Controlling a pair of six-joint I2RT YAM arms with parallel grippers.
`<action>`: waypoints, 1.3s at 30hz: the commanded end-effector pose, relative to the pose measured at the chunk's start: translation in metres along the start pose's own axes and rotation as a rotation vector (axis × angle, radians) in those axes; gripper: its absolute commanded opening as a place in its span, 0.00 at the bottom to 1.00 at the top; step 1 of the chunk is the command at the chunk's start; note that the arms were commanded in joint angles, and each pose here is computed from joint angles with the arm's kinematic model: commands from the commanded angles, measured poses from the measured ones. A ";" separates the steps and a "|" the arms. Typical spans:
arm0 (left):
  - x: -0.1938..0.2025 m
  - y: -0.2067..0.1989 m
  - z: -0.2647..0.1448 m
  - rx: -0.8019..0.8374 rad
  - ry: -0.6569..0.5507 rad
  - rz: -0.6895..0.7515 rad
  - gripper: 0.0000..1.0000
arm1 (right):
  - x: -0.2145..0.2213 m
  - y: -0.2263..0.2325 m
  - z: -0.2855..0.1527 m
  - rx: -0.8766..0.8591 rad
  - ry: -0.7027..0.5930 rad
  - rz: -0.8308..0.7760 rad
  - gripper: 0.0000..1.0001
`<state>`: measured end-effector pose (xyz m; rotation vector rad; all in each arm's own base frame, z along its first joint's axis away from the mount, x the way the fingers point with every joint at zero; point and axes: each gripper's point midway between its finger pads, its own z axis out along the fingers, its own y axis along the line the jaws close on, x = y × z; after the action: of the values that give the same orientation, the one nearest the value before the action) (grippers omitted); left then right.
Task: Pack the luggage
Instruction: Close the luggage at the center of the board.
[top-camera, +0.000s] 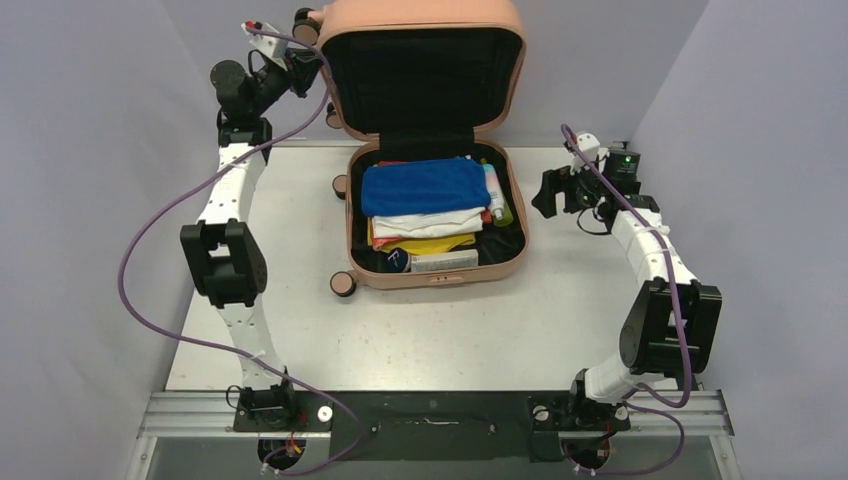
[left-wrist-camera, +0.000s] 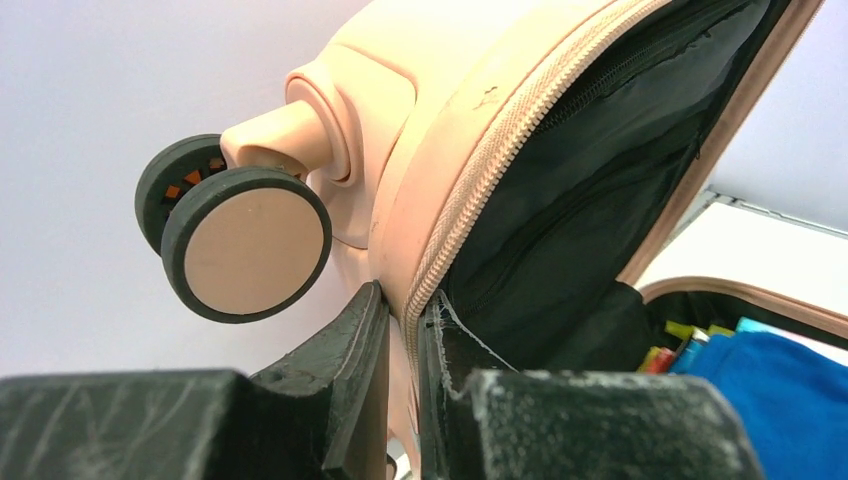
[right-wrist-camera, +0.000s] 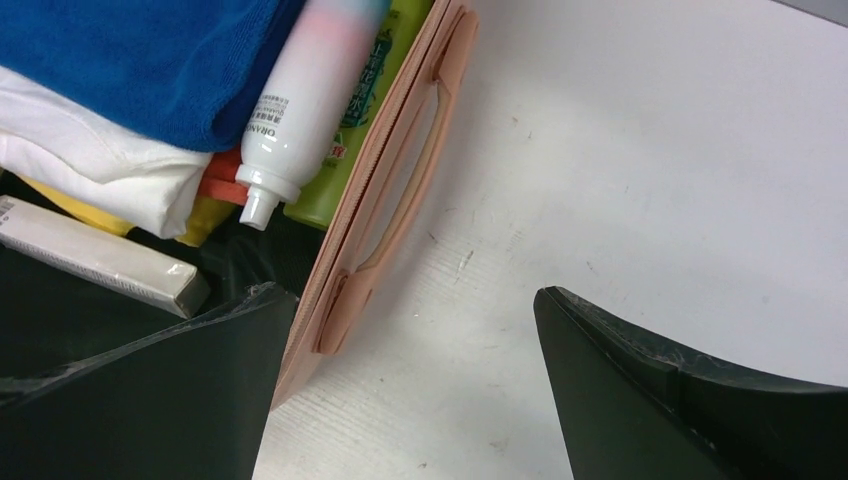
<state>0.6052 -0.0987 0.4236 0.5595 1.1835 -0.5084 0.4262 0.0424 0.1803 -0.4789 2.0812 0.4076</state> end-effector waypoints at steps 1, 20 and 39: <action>-0.063 -0.065 -0.014 0.169 -0.035 0.036 0.00 | -0.046 -0.012 -0.009 0.060 -0.103 -0.025 0.95; -0.002 -0.147 -0.123 0.160 0.113 -0.017 0.00 | -0.068 -0.047 -0.007 0.171 -0.138 0.115 0.96; 0.061 -0.197 -0.205 0.126 0.231 -0.090 0.00 | -0.029 -0.029 0.005 0.072 -0.068 0.130 0.96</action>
<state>0.3633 -0.1201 0.2468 0.6302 1.5467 -0.6784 0.4602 0.0142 0.1820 -0.2168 2.1318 0.3852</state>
